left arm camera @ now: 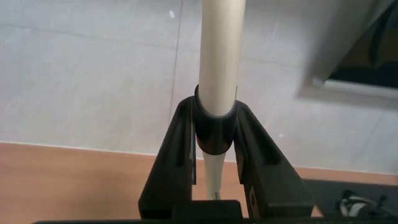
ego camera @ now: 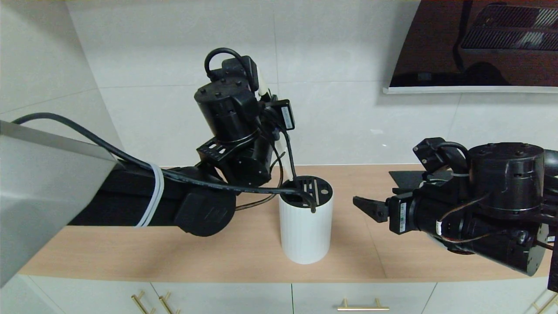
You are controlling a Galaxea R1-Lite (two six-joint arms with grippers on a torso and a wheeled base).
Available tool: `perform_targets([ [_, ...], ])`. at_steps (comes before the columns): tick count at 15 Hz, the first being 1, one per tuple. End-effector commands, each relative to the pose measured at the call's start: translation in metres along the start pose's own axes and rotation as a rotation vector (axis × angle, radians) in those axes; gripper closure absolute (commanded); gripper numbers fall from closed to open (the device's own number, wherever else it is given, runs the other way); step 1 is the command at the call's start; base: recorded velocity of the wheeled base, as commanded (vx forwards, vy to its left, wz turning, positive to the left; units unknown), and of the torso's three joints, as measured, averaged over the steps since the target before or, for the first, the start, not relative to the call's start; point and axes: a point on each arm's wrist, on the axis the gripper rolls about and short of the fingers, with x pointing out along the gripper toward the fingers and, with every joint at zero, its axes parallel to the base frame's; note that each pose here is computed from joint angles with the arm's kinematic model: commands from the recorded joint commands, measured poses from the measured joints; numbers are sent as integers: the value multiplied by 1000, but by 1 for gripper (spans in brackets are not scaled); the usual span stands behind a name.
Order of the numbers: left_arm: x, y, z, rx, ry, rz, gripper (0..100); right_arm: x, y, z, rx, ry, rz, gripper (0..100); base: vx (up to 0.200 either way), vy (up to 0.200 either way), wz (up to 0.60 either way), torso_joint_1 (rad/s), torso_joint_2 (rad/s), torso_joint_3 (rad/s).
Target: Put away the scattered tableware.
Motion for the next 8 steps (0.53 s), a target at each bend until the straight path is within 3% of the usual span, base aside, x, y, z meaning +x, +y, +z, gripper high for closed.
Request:
perform_targets([
  [1,3,-2,-16,19,28,2,100,1,0,-2,-2,9,-1,0,0,0,0,0,0,0],
  [6,7,-7,-45,49,72,-4,100,3,0,-4,-3,16,-4,0,0,0,0,0,0,0],
  [8,8,-8,-47,42,64,-7,100,2,0,-3,-3,13,-4,0,0,0,0,0,0,0],
])
